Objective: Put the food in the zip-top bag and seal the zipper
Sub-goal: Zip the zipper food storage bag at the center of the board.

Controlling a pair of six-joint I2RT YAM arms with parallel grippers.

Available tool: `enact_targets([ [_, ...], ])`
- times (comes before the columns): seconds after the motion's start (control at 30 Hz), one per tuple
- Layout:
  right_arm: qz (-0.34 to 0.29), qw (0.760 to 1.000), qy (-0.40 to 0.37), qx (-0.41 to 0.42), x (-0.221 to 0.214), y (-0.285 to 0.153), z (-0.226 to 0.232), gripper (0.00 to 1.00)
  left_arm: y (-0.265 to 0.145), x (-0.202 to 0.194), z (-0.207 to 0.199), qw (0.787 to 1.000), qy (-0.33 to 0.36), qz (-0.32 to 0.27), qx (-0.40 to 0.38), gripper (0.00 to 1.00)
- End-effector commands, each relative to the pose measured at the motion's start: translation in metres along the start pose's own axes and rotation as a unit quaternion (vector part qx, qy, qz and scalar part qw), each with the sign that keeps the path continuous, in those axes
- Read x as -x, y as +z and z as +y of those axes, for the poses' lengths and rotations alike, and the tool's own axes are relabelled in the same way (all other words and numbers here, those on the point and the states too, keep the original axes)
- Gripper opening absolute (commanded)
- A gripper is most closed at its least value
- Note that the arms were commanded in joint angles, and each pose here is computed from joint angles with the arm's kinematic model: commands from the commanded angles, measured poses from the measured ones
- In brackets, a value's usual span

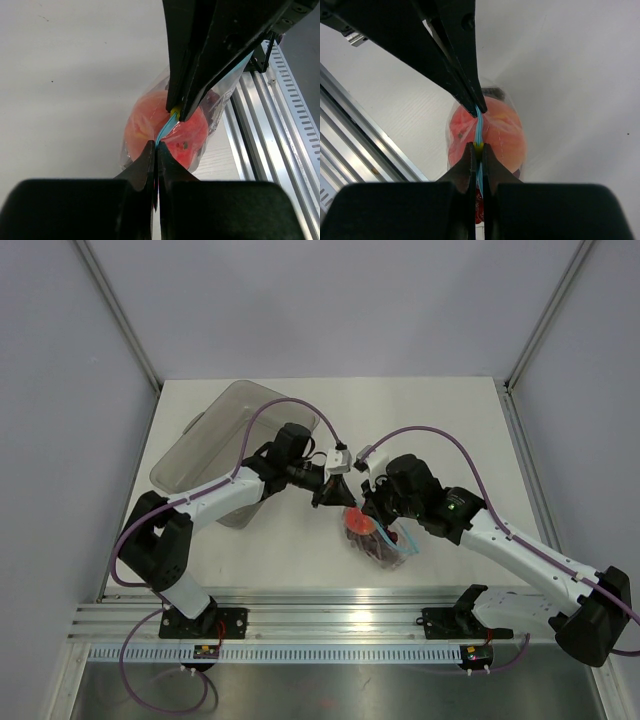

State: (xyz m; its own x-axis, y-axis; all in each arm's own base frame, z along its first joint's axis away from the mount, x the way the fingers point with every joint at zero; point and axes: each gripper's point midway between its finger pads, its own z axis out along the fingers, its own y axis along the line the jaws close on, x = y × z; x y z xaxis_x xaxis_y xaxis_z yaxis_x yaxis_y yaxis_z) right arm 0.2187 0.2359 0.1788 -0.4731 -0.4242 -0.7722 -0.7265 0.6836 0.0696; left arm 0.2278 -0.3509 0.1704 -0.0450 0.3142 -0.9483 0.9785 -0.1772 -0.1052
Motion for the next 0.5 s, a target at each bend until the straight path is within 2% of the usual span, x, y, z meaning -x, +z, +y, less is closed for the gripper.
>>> enact_targets([
  [0.0,-0.056,0.998,-0.002,0.007,0.031,-0.009,0.003,0.00,-0.002,0.027,0.010,0.999,-0.008,-0.027,0.030,0.00],
  [0.07,-0.058,0.998,-0.003,0.005,0.030,-0.011,0.003,0.00,-0.002,0.023,0.017,0.998,-0.040,-0.022,0.049,0.00],
  [0.3,-0.055,0.998,-0.001,-0.006,0.022,-0.022,0.000,0.00,-0.014,0.016,0.034,0.989,-0.034,-0.041,0.141,0.00],
  [0.47,-0.046,0.999,0.006,-0.008,0.010,-0.025,-0.001,0.00,-0.029,0.017,0.046,0.984,-0.049,-0.038,0.169,0.00],
])
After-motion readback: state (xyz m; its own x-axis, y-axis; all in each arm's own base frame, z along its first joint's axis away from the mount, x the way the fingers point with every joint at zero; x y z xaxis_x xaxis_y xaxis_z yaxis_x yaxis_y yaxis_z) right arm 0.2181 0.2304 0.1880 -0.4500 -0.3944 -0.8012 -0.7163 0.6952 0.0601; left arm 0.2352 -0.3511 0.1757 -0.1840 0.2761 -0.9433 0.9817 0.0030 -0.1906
